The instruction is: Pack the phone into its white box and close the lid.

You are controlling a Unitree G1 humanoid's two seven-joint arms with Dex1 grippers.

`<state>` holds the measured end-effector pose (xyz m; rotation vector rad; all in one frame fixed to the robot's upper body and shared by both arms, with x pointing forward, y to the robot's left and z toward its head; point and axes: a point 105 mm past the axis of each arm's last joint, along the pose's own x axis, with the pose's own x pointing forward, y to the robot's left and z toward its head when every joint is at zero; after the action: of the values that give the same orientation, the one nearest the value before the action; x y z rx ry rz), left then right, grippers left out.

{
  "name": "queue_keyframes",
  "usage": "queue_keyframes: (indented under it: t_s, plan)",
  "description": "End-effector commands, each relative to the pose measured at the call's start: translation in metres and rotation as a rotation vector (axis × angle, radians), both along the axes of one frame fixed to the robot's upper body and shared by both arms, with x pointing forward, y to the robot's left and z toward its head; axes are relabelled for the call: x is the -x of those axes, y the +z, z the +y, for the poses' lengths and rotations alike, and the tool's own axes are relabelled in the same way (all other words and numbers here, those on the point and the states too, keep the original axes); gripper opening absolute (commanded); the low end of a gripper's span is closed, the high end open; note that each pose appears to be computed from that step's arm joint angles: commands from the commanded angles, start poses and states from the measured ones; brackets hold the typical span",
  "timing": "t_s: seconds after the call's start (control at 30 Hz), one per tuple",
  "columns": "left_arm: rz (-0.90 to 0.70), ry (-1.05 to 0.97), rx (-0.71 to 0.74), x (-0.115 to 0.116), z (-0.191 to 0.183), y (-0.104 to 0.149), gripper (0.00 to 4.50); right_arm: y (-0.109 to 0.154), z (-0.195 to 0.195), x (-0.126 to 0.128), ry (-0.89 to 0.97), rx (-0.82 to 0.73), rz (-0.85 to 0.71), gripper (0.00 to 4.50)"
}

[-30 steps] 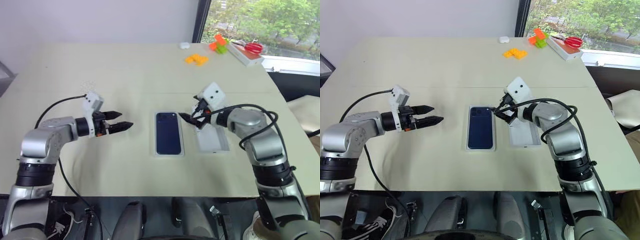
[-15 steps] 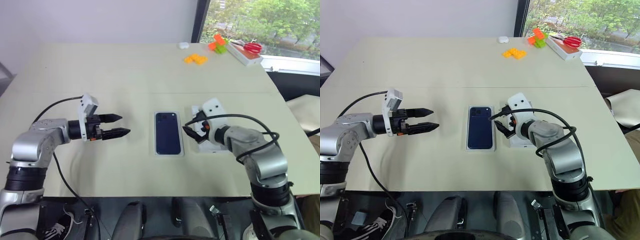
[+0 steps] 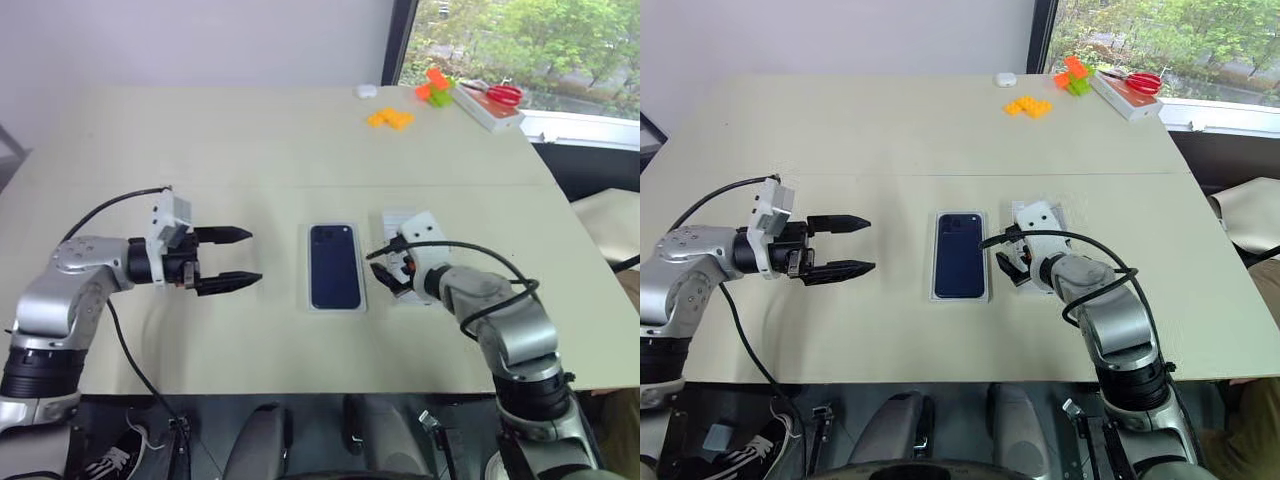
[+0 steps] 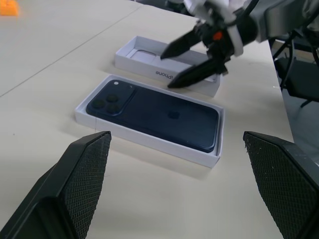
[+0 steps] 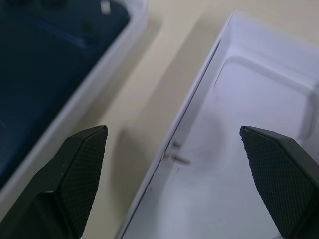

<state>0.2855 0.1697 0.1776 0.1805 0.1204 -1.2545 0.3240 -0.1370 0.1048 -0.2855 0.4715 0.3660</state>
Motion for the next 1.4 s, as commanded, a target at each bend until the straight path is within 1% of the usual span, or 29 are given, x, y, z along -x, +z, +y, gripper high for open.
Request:
queue_keyframes:
  t_s: [0.03,0.07,0.1,0.2,0.23,0.3,0.4,0.47,0.5,0.53,0.57,0.63,0.67,0.7,0.73,0.8,0.9,1.0,1.1,1.17,1.33,1.4]
  plan:
    - [-0.04,-0.02,-0.001,0.006,0.0,0.01,4.5,0.009,-0.007,-0.008,-0.033,0.021,-0.074,3.94]
    - [-0.04,-0.02,0.001,0.006,-0.001,0.011,4.5,0.009,-0.008,-0.008,-0.034,0.023,-0.076,3.59]
    - [-0.041,-0.02,0.003,0.006,-0.001,0.011,4.5,0.009,-0.008,-0.009,-0.034,0.023,-0.076,3.12]
    - [-0.049,-0.018,0.009,0.006,-0.003,0.012,4.5,0.01,-0.009,-0.011,-0.044,0.01,-0.08,1.58]
    - [-0.049,-0.017,0.011,0.005,-0.004,0.012,4.5,0.011,-0.009,-0.011,-0.044,0.011,-0.084,0.98]
    - [-0.049,-0.016,0.011,0.005,-0.004,0.012,4.5,0.013,-0.009,-0.012,-0.042,0.016,-0.093,0.06]
    - [-0.051,-0.003,0.018,0.004,-0.004,0.012,4.5,0.022,-0.008,-0.014,-0.043,0.003,-0.121,0.06]
    - [-0.052,0.007,0.029,0.002,-0.004,0.013,4.5,0.039,-0.004,-0.02,-0.035,-0.033,-0.171,0.06]
    - [-0.051,0.012,0.033,0.001,-0.005,0.013,4.5,0.054,0.004,-0.023,-0.013,-0.092,-0.207,0.06]
    - [-0.047,0.019,0.038,0.0,-0.005,0.013,4.5,0.073,0.015,-0.025,0.022,-0.182,-0.246,0.06]
    - [-0.045,0.025,0.041,-0.001,-0.004,0.013,4.5,0.086,0.023,-0.026,0.048,-0.245,-0.267,0.06]
    - [-0.044,0.038,0.049,-0.004,-0.004,0.013,4.5,0.118,0.043,-0.025,0.116,-0.524,-0.259,0.06]
    - [-0.043,0.042,0.053,-0.004,-0.004,0.014,4.5,0.126,0.047,-0.024,0.138,-0.604,-0.248,0.06]
    - [-0.044,0.052,0.061,-0.006,-0.004,0.015,4.5,0.14,0.054,-0.022,0.18,-0.692,-0.248,0.06]
    - [-0.044,0.059,0.067,-0.007,-0.004,0.015,4.5,0.149,0.058,-0.021,0.204,-0.735,-0.249,0.06]
    - [-0.042,0.073,0.077,-0.01,-0.004,0.016,4.5,0.166,0.067,-0.02,0.255,-0.969,-0.182,0.06]
    - [-0.04,0.086,0.087,-0.013,-0.003,0.016,4.5,0.172,0.081,-0.017,0.307,-1.129,-0.087,0.06]
    - [-0.039,0.095,0.109,-0.015,-0.005,0.018,4.5,0.164,0.104,-0.011,0.37,-1.216,0.044,0.06]
    - [-0.035,0.104,0.122,-0.016,-0.005,0.02,4.5,0.158,0.119,-0.007,0.4,-1.275,0.132,0.06]
    - [-0.032,0.112,0.124,-0.016,-0.005,0.019,4.5,0.16,0.132,-0.001,0.448,-1.383,0.205,0.06]
    - [-0.023,0.126,0.133,-0.014,-0.004,0.017,4.5,0.163,0.139,0.0,0.409,-1.523,0.27,0.06]
    - [-0.019,0.128,0.138,-0.013,-0.005,0.017,4.5,0.163,0.138,0.001,0.394,-1.541,0.285,0.06]
